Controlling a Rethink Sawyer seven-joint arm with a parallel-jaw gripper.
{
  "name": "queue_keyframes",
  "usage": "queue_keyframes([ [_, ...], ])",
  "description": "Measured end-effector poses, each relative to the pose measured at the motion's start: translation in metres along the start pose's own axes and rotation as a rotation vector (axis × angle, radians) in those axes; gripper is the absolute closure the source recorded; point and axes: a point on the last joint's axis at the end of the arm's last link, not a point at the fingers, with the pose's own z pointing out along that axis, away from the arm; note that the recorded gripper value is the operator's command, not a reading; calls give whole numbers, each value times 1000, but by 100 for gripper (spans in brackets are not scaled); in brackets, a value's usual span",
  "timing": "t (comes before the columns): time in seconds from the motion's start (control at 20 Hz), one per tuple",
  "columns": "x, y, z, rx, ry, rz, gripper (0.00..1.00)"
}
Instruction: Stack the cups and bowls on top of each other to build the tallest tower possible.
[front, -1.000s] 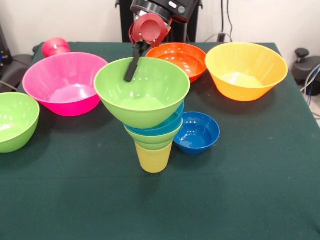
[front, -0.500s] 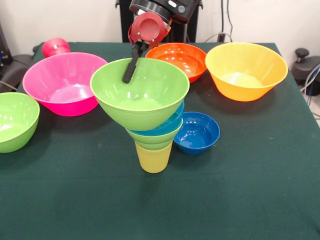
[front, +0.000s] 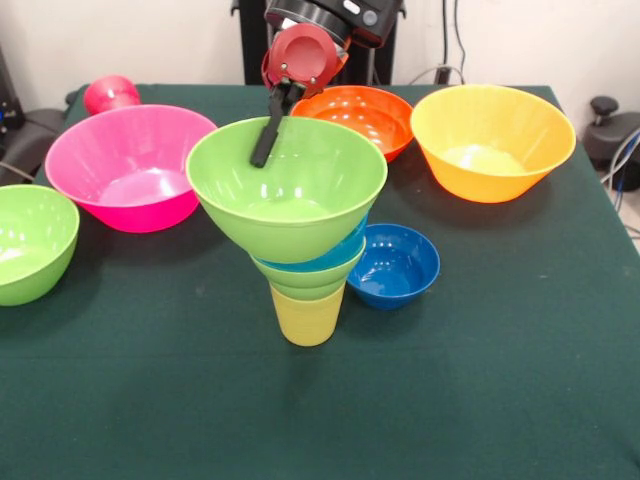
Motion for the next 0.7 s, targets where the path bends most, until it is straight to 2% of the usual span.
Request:
queue_keyframes([
  [0.7,7,3,-2,-4,3,6,100],
])
